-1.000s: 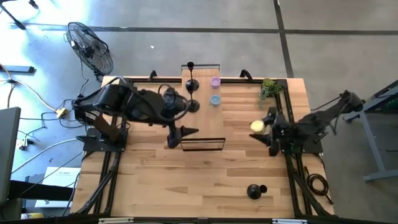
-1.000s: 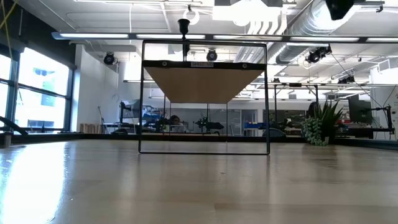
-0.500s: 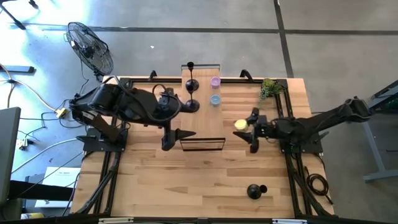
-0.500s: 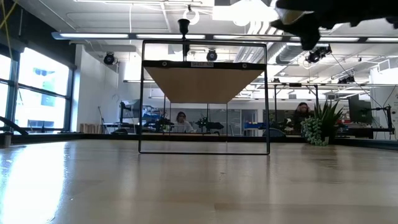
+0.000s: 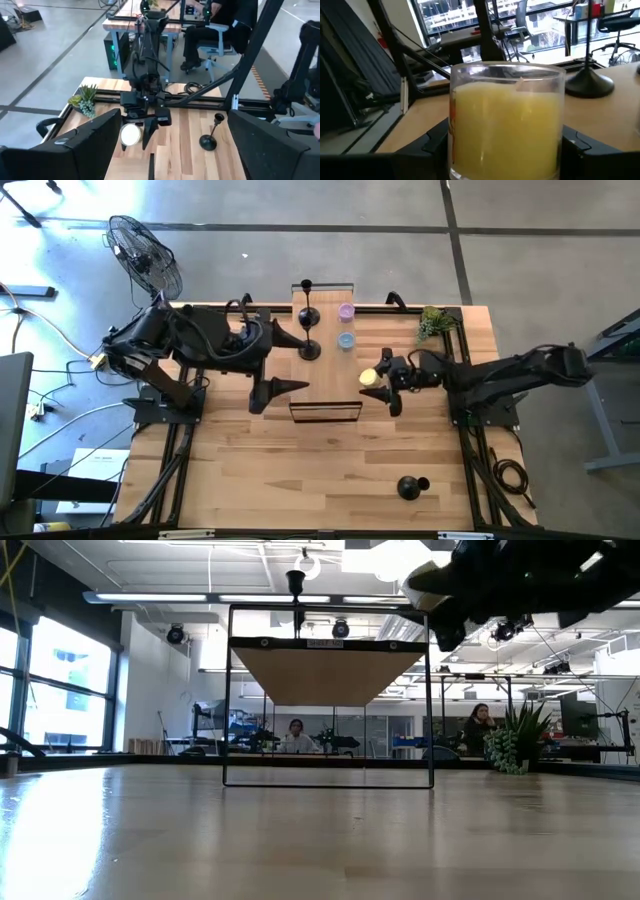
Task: Pick & Place candle stick holders
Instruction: Put the yellow scented candle on the shelf
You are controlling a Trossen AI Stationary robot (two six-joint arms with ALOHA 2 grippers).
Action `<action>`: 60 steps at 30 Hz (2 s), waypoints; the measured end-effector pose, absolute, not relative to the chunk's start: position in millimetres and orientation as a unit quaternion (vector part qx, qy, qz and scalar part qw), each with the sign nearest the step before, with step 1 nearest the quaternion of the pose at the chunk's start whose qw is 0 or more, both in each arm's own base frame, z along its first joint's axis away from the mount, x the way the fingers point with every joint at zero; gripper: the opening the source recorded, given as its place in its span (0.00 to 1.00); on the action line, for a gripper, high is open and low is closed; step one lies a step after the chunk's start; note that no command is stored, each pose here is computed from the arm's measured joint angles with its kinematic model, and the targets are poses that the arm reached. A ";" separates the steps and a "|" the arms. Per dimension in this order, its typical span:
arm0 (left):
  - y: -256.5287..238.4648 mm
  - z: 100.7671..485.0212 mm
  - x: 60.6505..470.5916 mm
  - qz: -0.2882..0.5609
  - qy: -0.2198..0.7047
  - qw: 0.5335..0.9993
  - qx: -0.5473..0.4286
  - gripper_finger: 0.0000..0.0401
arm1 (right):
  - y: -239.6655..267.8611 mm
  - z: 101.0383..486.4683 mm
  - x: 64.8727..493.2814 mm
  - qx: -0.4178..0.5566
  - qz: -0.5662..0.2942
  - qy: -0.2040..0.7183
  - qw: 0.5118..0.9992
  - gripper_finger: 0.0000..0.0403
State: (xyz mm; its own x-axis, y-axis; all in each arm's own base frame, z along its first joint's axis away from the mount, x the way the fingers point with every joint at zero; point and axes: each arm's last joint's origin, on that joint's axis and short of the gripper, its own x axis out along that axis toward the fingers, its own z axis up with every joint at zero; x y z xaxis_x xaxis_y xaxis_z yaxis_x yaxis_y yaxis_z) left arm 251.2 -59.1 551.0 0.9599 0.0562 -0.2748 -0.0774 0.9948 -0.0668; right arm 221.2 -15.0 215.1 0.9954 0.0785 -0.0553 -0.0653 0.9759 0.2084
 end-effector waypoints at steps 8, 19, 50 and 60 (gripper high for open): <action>-45.0 547.9 252.7 0.046 0.155 0.986 -0.045 0.90 | -36.2 203.0 229.9 0.113 0.060 0.035 0.991 0.52; -37.6 551.7 252.6 0.042 0.141 0.988 -0.048 0.90 | -39.1 182.9 248.6 0.131 0.079 0.046 0.987 0.52; -39.1 549.9 251.1 0.024 0.153 0.986 -0.063 0.90 | -43.5 192.2 277.3 0.090 0.101 0.128 0.983 0.52; -39.1 550.3 251.2 0.024 0.151 0.986 -0.060 0.90 | -43.3 191.7 277.0 0.090 0.103 0.131 0.982 0.52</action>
